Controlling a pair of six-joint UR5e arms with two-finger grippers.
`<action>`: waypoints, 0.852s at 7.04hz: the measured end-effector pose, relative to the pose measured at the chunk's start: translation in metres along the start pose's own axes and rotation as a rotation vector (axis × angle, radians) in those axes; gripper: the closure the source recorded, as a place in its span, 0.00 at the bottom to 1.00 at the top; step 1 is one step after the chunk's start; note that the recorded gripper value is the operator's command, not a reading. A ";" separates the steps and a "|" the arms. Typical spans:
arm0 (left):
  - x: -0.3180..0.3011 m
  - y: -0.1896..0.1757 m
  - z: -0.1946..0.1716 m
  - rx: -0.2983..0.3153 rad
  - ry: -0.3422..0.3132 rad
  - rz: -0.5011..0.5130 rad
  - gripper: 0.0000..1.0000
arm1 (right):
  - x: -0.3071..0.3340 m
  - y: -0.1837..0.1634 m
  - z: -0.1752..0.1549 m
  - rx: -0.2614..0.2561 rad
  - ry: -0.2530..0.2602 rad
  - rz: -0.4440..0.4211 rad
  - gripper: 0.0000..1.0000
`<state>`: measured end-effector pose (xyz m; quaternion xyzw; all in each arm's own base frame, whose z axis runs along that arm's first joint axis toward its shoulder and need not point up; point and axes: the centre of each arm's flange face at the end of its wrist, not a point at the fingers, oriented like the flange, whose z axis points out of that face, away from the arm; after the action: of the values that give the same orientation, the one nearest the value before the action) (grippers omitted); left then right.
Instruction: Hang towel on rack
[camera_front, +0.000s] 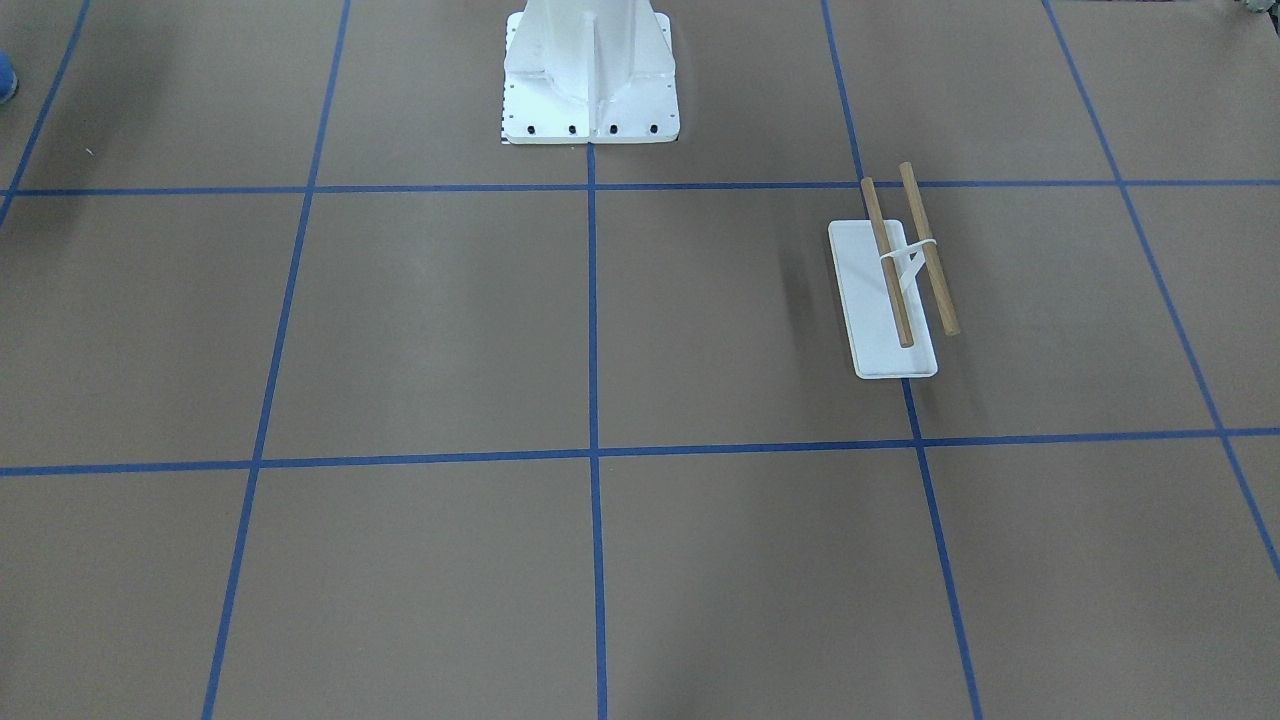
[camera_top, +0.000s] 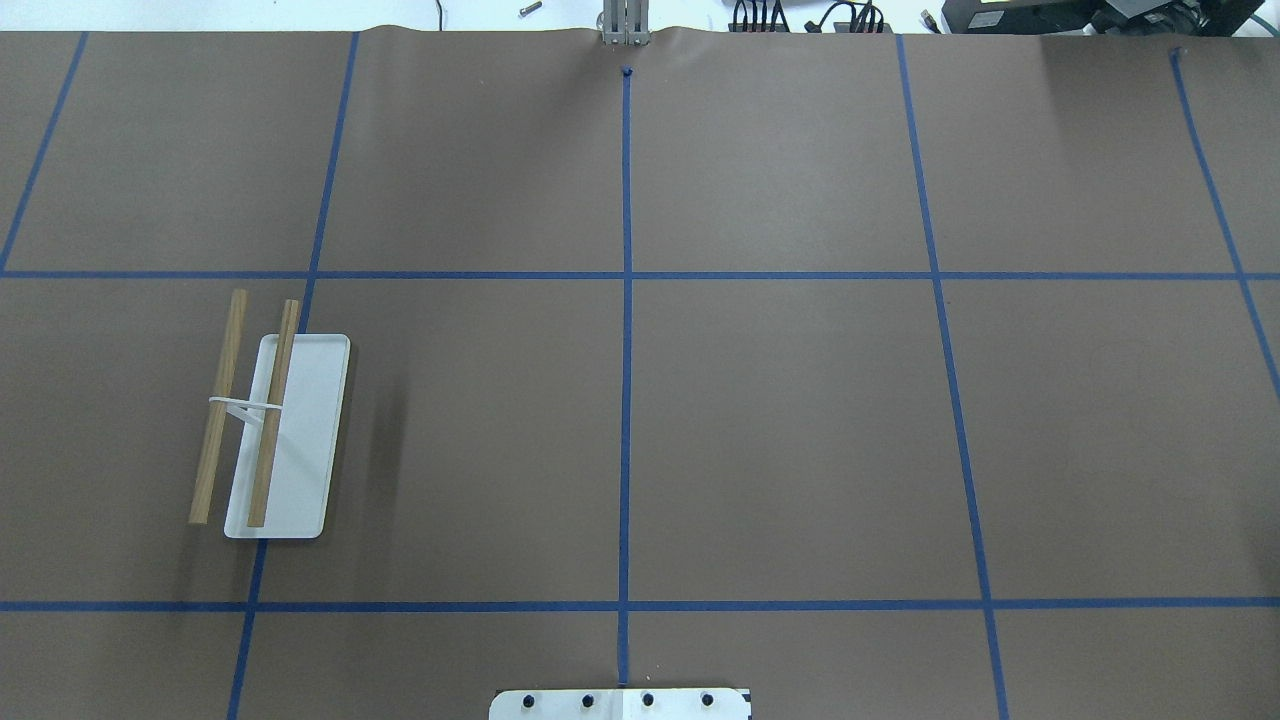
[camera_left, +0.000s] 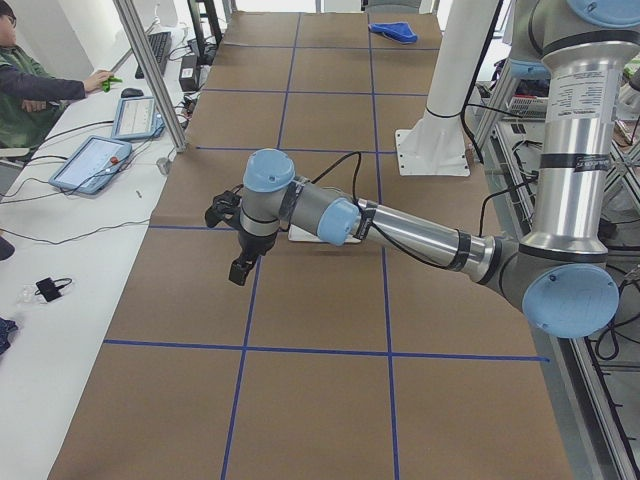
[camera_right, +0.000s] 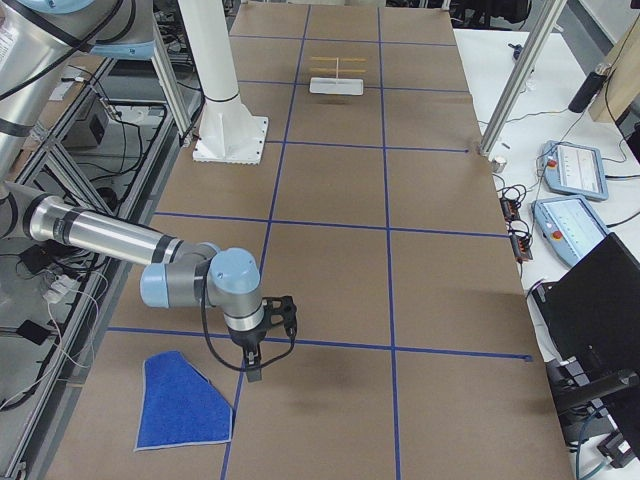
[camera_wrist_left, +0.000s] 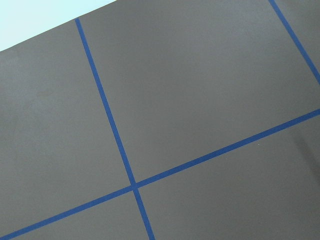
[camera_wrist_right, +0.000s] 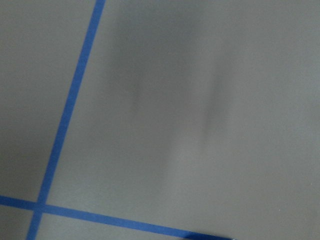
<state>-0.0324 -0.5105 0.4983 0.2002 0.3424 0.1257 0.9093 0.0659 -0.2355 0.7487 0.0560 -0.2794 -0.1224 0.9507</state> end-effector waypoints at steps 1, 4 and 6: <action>0.002 -0.001 -0.002 0.010 0.000 0.003 0.01 | 0.015 0.030 0.034 0.023 -0.017 -0.012 0.01; 0.004 -0.003 -0.004 0.027 -0.001 0.008 0.01 | 0.024 0.085 0.079 0.073 -0.117 0.019 0.07; 0.004 -0.003 -0.005 0.029 -0.001 0.011 0.01 | 0.026 0.098 0.087 0.070 -0.136 0.039 0.10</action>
<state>-0.0321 -0.5106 0.4913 0.2153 0.3429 0.1255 0.9057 0.0593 -0.1516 0.8516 0.0751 -0.3484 -0.0977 0.9292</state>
